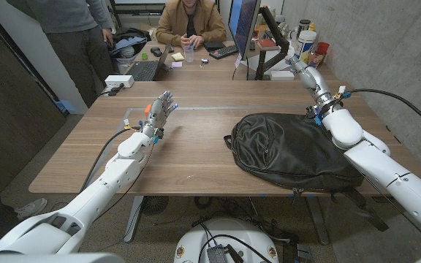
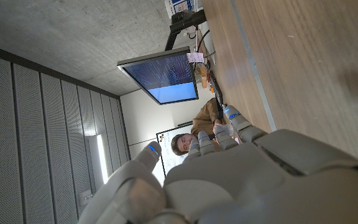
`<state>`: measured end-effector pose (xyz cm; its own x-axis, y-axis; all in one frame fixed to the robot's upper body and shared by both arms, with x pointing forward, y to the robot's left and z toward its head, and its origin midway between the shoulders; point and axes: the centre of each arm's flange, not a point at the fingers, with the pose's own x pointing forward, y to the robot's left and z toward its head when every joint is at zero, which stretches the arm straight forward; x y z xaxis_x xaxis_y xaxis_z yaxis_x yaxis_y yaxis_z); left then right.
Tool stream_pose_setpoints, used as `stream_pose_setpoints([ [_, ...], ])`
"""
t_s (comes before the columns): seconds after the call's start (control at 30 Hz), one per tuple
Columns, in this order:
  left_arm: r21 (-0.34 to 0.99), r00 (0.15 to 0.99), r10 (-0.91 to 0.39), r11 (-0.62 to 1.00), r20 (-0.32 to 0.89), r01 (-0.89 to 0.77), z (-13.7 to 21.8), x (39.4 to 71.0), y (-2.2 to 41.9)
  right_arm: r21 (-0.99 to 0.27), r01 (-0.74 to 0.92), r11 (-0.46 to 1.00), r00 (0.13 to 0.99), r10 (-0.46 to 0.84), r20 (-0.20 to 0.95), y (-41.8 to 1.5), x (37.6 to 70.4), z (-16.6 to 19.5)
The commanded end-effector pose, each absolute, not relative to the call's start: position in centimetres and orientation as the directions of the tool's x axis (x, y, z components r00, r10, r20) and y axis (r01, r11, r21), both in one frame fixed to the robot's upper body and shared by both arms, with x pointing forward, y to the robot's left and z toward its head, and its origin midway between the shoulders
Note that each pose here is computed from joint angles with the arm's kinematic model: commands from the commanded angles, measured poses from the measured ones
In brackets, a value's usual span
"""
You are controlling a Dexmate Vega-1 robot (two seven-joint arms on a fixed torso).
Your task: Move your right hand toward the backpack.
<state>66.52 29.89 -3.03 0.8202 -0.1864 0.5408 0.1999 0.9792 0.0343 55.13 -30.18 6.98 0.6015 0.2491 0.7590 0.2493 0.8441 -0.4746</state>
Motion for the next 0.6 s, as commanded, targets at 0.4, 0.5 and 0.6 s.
stream_pose_setpoints([
  [0.4,0.035,0.823,-0.191,0.978,0.536,0.205,-3.21,66.72,29.83,-0.537,0.321,0.78,0.601,0.27,0.752,-29.61,54.34,6.96],
  [0.5,0.034,0.823,-0.19,0.978,0.536,0.204,-3.22,66.73,29.85,-0.547,0.336,0.767,0.6,0.274,0.752,-29.48,54.17,7.04],
  [0.6,0.033,0.823,-0.19,0.978,0.536,0.204,-3.23,66.75,29.87,-0.551,0.347,0.759,0.603,0.27,0.751,-29.4,54.08,7.07],
])
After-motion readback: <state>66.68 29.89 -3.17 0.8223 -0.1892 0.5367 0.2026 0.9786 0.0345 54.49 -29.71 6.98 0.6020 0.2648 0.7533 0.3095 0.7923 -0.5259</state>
